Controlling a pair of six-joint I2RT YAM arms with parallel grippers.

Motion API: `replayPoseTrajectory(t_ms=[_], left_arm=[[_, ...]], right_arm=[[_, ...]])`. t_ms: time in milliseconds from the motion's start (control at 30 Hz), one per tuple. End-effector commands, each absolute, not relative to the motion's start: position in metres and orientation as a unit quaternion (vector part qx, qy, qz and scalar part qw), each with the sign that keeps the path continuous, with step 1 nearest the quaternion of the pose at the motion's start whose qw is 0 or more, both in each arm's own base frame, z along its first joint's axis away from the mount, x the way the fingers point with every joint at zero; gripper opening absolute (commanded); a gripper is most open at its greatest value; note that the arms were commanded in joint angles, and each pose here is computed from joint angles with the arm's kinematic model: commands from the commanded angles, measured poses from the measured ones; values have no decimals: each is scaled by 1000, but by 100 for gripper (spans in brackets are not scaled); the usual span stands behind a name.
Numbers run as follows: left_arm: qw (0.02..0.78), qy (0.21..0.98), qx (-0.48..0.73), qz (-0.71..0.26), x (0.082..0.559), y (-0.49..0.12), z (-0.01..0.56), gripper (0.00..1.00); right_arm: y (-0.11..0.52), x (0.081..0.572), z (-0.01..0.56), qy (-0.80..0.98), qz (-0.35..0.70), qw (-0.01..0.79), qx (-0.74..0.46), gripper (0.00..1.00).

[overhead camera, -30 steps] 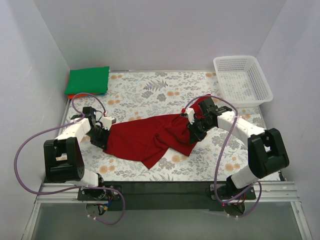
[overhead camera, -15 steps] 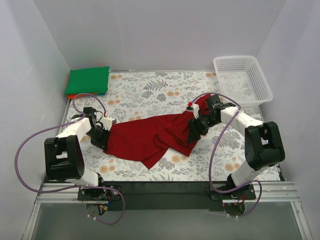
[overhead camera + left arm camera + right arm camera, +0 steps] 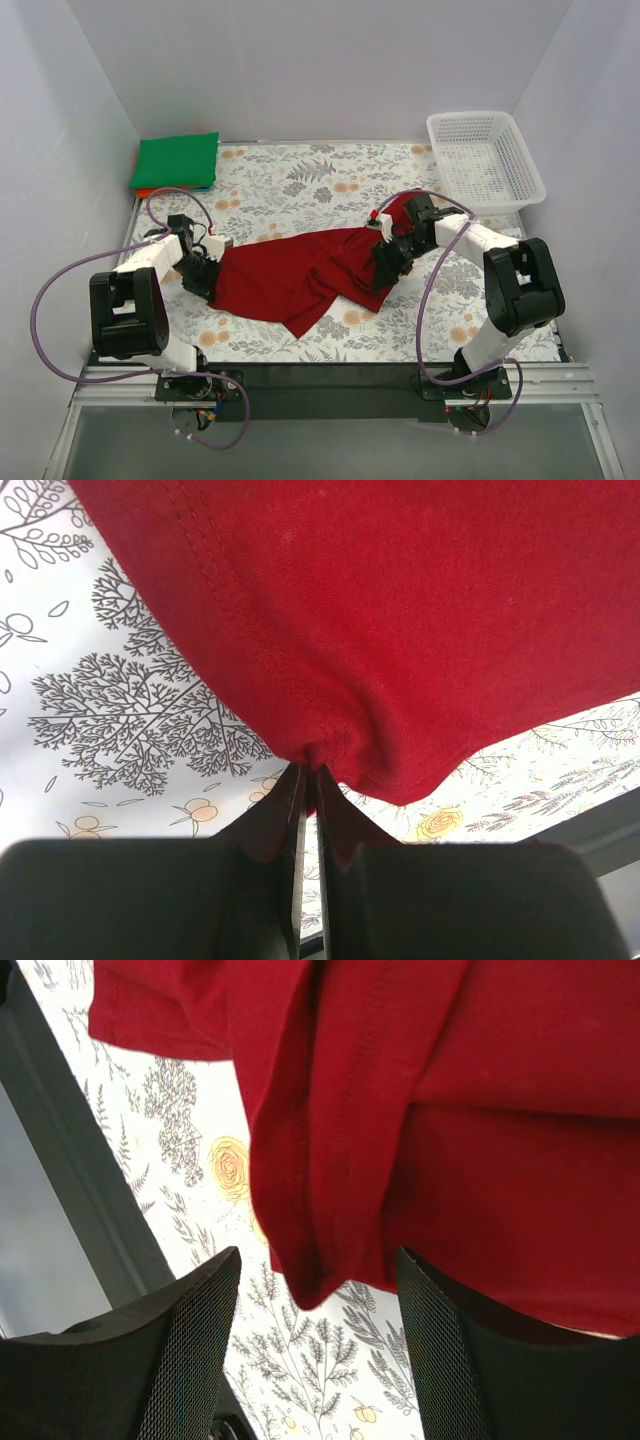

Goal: Fold and stack the t-shirts
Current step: Flatten the tshirt out

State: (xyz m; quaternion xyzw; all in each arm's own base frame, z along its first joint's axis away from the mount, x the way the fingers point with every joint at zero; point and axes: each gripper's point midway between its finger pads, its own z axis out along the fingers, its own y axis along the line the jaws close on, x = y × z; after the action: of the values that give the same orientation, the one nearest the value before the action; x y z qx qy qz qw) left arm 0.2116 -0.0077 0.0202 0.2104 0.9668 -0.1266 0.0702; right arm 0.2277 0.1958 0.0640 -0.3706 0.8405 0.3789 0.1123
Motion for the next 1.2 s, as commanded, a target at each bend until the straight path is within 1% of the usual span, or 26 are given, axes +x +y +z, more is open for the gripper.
replayPoseTrajectory(t_ms=[0,100,167,267,300,367,400,500,567,633,667,700,767,833,900,1000,1100,1133,1167], left_arm=[[91,964,213,-133,223,-12,25,0],[93,964,213,-131,224,-11,26,0],[91,964,212,-133,223,-11,26,0],[89,964,210,-135,222,-12,25,0],[88,964,209,-136,222,-12,25,0],[90,964,207,-143,222,-15,27,0],[89,964,202,-148,222,-17,29,0],[102,961,190,-174,227,-26,41,0],[131,958,176,-183,239,-25,62,0],[162,954,159,-197,254,-23,89,0],[191,950,151,-194,268,-16,108,0],[200,949,141,-198,273,-15,119,0],[254,940,135,-183,297,-5,161,0],[287,934,132,-167,308,-1,188,0],[319,927,131,-146,307,2,216,0],[357,916,137,-122,287,0,261,0],[434,888,129,-74,266,2,321,0],[466,876,108,-58,266,6,340,0],[494,864,89,-47,271,10,356,0]], right_arm=[[201,214,62,832,376,99,-395,70],[200,213,56,835,360,96,-406,70],[199,216,53,838,348,100,-409,68],[197,219,49,841,327,103,-418,61],[197,217,46,841,321,101,-424,53],[193,219,41,844,296,105,-434,41],[191,219,39,845,286,107,-439,27],[181,230,46,851,247,128,-445,2],[178,252,69,849,223,168,-449,1],[168,276,110,842,191,220,-453,1],[163,297,136,834,170,257,-458,1],[157,301,152,828,158,269,-466,1],[145,328,205,813,118,327,-468,1],[131,335,229,805,88,351,-470,1],[119,333,266,792,61,385,-469,1],[103,311,306,778,27,429,-458,1],[89,291,384,741,-15,521,-424,1],[84,292,397,738,-29,533,-413,1],[81,294,421,725,-44,557,-402,1]])
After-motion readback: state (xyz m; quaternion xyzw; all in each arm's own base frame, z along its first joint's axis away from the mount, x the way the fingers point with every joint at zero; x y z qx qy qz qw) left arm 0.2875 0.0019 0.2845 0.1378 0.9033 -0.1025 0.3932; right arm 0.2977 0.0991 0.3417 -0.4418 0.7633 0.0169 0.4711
